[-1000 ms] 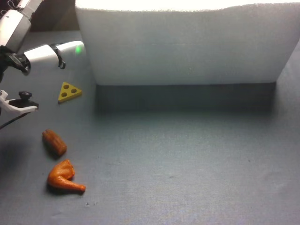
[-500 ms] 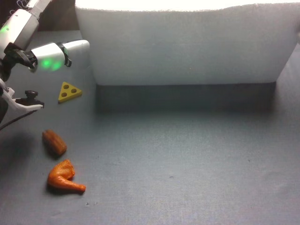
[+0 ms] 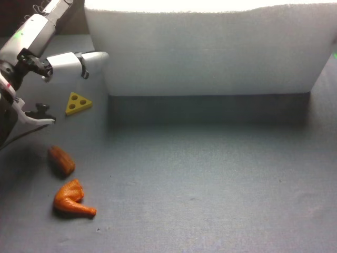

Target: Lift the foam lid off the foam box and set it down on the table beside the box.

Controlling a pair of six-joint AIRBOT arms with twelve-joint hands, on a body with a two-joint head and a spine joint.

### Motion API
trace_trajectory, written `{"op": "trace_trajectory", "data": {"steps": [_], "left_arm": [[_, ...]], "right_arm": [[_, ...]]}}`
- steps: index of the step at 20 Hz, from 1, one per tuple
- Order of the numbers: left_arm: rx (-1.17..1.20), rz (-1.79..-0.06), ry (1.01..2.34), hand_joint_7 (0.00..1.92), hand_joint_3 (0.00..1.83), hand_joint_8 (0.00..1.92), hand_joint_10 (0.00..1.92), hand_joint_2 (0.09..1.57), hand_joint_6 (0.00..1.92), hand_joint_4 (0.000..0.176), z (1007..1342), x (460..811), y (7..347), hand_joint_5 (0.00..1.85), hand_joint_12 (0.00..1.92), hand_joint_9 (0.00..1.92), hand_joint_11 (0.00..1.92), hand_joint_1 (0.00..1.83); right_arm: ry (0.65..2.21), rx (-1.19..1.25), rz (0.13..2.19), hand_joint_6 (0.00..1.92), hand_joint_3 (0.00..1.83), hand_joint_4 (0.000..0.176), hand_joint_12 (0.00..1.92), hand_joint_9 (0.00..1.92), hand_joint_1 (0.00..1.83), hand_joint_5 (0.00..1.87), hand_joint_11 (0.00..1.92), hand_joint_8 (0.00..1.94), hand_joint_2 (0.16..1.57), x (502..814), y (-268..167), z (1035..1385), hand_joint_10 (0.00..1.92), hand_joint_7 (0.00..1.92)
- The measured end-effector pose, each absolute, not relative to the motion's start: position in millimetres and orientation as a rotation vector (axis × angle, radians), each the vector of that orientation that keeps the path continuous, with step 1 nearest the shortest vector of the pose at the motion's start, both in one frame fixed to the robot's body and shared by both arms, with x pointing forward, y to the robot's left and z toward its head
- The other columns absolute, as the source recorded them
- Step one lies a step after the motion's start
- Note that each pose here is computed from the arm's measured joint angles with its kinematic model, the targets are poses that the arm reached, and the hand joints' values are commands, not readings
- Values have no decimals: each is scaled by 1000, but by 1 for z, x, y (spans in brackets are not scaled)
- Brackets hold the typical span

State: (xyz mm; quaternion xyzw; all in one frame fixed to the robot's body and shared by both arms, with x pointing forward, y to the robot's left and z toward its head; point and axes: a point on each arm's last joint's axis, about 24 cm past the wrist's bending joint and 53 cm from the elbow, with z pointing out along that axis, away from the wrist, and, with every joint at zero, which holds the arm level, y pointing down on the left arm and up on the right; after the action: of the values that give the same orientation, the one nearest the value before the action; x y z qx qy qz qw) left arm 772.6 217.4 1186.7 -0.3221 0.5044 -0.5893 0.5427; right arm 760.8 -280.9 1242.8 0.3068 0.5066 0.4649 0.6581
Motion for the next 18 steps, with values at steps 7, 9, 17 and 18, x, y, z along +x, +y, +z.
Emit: {"op": "trace_trajectory", "data": {"steps": [7, 9, 17, 18], "left_arm": [[-768, -1395, 1219, 0, 0, 0, 0, 1025, 0, 11, 1185, 780, 212, 0, 0, 0, 0, 850], [-772, -1395, 1226, 0, 0, 0, 0, 1031, 0, 18, 1184, 780, 211, 0, 0, 0, 0, 839], [-774, -1402, 1231, 0, 1, 0, 0, 1034, 0, 23, 1182, 780, 208, 0, 0, 0, 0, 849], [-770, -1402, 1232, 0, 2, 0, 0, 1037, 0, 20, 1182, 780, 207, 0, 0, 0, 0, 849]], "right_arm": [[1159, 689, 1054, 0, 0, 0, 0, 3, 824, 0, 0, 0, 1144, 761, -278, 1241, 1, 0], [1161, 684, 1061, 0, 0, 0, 0, 0, 825, 0, 0, 0, 1147, 762, -273, 1240, 0, 0], [1171, 647, 1089, 0, 2, 0, 0, 0, 779, 0, 0, 0, 1151, 763, -258, 1247, 0, 0], [1171, 647, 1089, 0, 0, 0, 0, 0, 785, 0, 0, 0, 1142, 763, -258, 1247, 0, 0]]}}
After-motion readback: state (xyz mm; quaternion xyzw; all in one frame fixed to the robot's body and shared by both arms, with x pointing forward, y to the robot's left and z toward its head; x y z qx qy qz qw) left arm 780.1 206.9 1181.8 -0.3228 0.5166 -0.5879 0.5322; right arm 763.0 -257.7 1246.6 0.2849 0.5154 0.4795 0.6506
